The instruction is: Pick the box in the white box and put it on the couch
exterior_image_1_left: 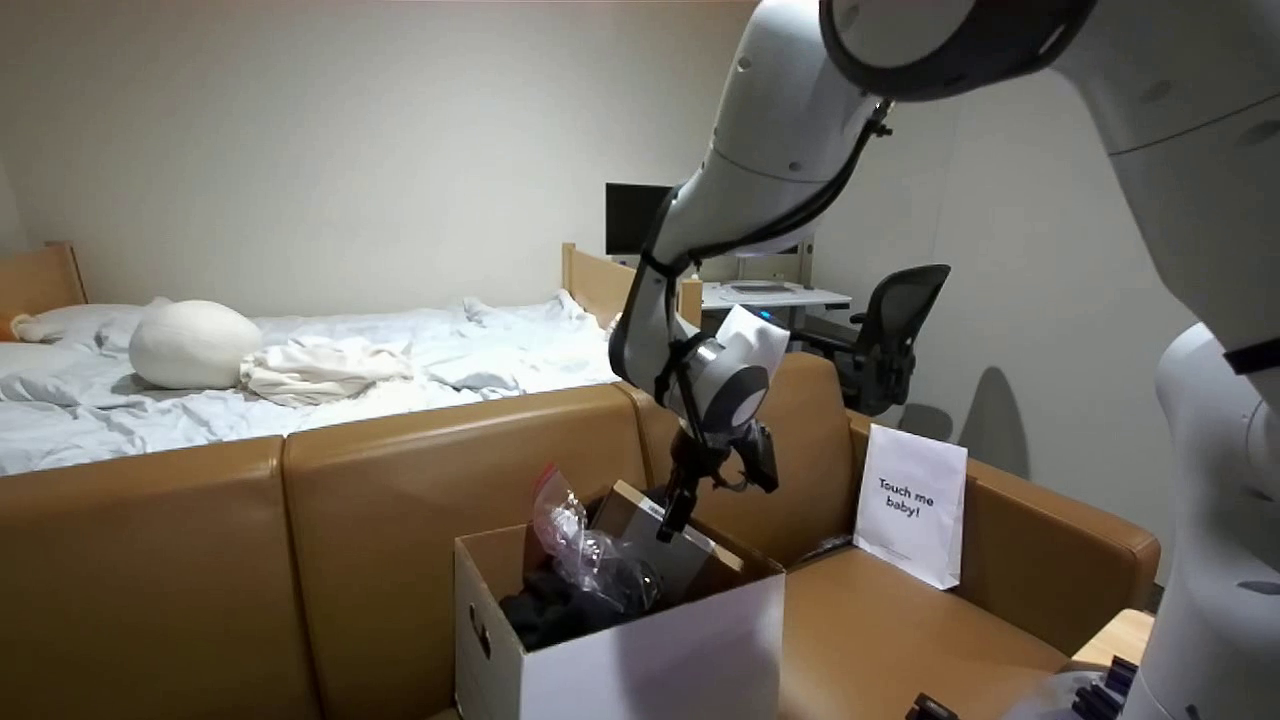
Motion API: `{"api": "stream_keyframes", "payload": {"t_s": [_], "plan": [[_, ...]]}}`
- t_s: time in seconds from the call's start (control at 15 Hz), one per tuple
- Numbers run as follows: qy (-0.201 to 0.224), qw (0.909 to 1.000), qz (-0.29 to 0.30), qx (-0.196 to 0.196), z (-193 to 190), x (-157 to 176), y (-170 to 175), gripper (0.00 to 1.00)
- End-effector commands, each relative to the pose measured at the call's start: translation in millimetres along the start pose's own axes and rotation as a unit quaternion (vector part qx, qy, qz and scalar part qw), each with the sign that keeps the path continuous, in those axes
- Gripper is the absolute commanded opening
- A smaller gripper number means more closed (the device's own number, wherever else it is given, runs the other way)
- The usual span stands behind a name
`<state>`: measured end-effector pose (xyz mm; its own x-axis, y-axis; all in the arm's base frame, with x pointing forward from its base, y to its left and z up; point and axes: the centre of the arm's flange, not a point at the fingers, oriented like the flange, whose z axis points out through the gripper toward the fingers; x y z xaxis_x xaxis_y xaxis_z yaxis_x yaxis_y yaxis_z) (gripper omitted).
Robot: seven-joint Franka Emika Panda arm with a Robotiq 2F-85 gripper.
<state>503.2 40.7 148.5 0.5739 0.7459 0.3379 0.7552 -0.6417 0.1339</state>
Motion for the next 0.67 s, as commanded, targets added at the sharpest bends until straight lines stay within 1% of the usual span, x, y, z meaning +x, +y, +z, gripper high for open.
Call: {"api": "stream_keyframes", "payload": {"t_s": [0.0, 0.13, 0.2, 0.27, 0.4, 0.6], "plan": [[0.022, 0.9997, -0.007, -0.001, 45.1, -14.0, 18.1, 1.0], [0.03, 0.9995, 0.007, 0.005, 60.9, -15.0, 19.8, 1.0], [0.032, 0.9994, 0.011, 0.006, 68.3, -14.9, 18.6, 0.75], [0.032, 0.9994, 0.014, 0.006, 73.9, -15.7, 18.8, 0.74], [0.03, 0.9993, 0.02, 0.002, 82.8, -17.8, 19.5, 0.6], [0.022, 0.9994, 0.025, -0.004, 84.6, -14.7, 24.6, 0.39]]}}
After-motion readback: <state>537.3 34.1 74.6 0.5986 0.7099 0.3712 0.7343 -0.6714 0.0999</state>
